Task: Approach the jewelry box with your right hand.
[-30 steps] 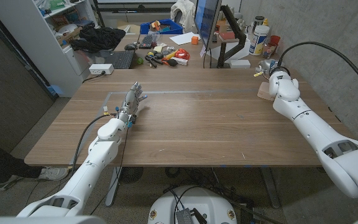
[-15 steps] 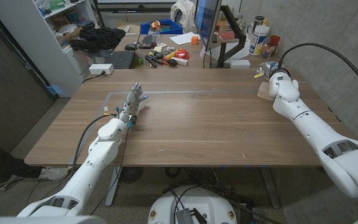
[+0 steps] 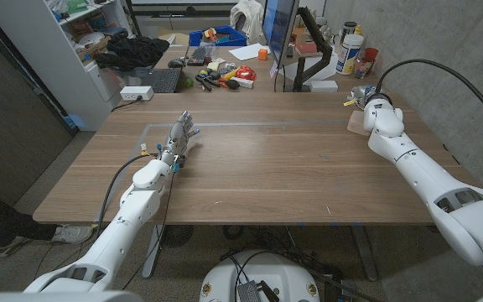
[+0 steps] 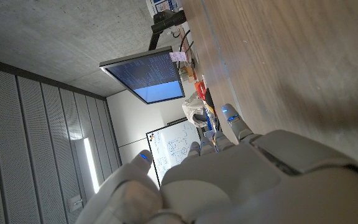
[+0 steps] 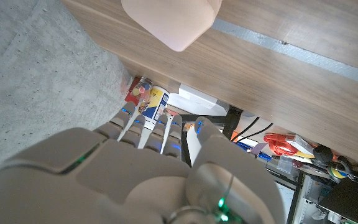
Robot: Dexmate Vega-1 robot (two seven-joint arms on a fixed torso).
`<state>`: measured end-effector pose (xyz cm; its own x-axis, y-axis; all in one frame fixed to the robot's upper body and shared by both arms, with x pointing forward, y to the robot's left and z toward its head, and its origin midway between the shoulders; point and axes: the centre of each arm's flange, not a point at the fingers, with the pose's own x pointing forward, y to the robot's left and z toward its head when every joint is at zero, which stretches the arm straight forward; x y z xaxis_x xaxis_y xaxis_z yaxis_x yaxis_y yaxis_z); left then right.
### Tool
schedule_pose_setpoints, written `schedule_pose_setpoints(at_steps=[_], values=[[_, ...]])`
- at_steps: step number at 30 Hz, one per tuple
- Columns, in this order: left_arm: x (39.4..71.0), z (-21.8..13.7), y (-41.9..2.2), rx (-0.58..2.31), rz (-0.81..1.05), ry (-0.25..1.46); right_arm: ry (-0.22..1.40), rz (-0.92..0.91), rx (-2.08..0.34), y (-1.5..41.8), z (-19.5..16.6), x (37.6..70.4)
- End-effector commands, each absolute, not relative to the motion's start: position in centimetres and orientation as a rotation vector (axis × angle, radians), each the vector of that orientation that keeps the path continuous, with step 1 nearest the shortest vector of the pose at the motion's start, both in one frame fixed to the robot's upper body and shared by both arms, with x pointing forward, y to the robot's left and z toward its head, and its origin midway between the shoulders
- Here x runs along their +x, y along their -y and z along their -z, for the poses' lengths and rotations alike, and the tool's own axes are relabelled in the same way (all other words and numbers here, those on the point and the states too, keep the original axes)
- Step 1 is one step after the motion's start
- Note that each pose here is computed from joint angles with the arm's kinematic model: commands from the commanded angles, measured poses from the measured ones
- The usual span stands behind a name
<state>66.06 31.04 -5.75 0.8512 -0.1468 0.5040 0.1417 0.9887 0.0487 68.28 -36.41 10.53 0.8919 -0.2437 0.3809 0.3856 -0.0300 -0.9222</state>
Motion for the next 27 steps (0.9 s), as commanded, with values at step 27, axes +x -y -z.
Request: schedule_pose_setpoints(at_steps=[27], values=[[66.14, 5.93, -31.21, 0.011, 0.151, 0.523, 0.067, 0.477, -1.514, 36.36, -9.14, 69.2]])
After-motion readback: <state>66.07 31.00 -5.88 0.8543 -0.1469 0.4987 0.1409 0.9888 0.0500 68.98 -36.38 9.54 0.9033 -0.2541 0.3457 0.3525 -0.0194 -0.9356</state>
